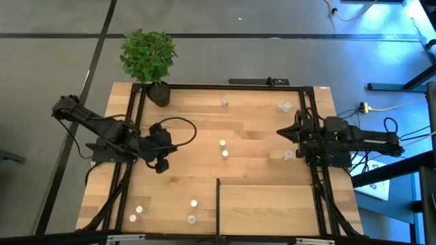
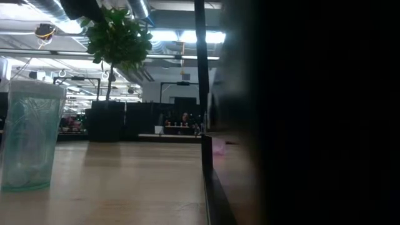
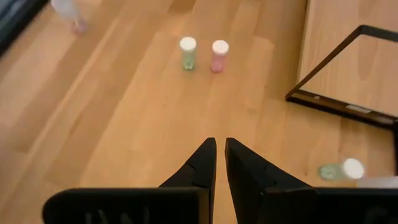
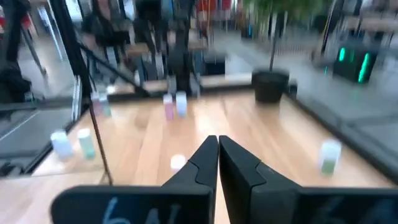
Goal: Pick and place medicine bottles onto shelf by color
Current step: Put the left white pill bottle on the shelf
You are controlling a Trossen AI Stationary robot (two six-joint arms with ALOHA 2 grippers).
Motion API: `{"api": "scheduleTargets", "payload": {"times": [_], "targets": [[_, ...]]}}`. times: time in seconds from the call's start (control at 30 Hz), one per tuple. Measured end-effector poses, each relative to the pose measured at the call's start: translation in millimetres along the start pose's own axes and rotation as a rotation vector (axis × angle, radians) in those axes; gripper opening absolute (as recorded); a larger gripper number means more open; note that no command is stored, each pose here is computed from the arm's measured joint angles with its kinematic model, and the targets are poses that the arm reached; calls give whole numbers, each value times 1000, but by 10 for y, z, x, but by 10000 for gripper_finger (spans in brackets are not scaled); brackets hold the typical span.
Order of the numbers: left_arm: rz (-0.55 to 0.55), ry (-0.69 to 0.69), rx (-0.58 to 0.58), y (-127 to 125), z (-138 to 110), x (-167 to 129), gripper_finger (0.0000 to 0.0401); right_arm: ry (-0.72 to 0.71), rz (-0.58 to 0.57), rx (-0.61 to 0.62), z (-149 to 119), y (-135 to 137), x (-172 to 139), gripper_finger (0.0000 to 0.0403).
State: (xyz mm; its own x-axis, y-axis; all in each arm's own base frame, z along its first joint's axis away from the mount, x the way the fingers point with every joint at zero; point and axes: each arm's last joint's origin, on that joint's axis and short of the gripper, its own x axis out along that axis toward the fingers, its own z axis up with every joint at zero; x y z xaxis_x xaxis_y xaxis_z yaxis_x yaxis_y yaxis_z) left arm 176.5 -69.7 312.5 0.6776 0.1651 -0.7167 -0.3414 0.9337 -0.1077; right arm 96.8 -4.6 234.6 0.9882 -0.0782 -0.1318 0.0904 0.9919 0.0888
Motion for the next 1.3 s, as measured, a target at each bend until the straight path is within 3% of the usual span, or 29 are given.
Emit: {"api": "scheduleTargets", "payload": {"times": [0.17, 0.37, 0.73, 1.03, 1.3], "targets": [[-4, 2, -67, 0, 0, -3, 30, 181, 12, 79, 72, 25, 173, 18], [-3, 2, -106, 1, 0, -3, 30, 286, 216, 1, 121, 97, 345, 18], [22, 29, -241, 25, -30, -5, 30, 315, 220, 1, 115, 100, 410, 18], [5, 78, -277, 26, -45, 10, 30, 314, 220, 1, 116, 101, 409, 18], [48, 251, -315, 65, -125, 88, 30, 314, 224, -7, 114, 102, 409, 18]]}}
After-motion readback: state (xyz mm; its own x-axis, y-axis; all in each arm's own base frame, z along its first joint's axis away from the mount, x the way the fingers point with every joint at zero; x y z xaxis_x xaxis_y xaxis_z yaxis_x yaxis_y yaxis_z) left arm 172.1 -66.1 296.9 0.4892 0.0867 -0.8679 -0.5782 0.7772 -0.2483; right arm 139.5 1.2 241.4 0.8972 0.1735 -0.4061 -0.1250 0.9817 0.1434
